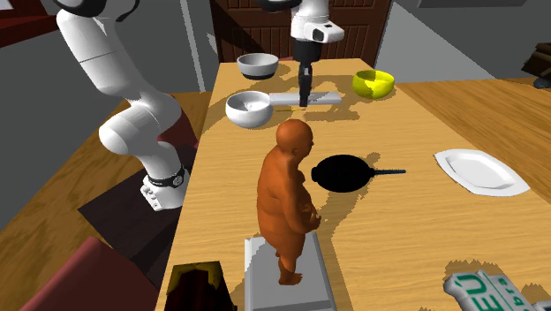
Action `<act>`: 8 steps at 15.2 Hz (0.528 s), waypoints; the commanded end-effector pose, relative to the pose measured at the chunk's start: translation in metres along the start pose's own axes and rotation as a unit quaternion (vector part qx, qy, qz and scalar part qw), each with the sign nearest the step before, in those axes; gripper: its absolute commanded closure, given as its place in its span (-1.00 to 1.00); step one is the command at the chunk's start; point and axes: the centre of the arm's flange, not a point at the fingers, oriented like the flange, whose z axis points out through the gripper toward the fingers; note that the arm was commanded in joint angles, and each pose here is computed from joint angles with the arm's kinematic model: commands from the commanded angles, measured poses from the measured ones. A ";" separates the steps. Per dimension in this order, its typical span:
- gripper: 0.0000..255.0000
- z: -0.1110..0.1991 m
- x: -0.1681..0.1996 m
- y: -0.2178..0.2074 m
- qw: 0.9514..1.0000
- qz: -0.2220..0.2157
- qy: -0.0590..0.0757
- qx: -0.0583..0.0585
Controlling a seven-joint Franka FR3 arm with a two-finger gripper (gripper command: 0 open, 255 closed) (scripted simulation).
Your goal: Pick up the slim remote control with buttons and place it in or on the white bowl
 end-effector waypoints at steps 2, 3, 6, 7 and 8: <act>1.00 -0.016 0.000 0.001 1.000 0.000 0.000 0.000; 1.00 -0.021 0.000 0.001 1.000 0.000 0.000 0.000; 1.00 -0.024 -0.023 -0.011 1.000 0.000 0.000 0.000; 1.00 -0.025 -0.035 -0.017 1.000 0.000 0.000 0.000; 1.00 -0.025 -0.047 -0.023 1.000 0.000 0.000 0.000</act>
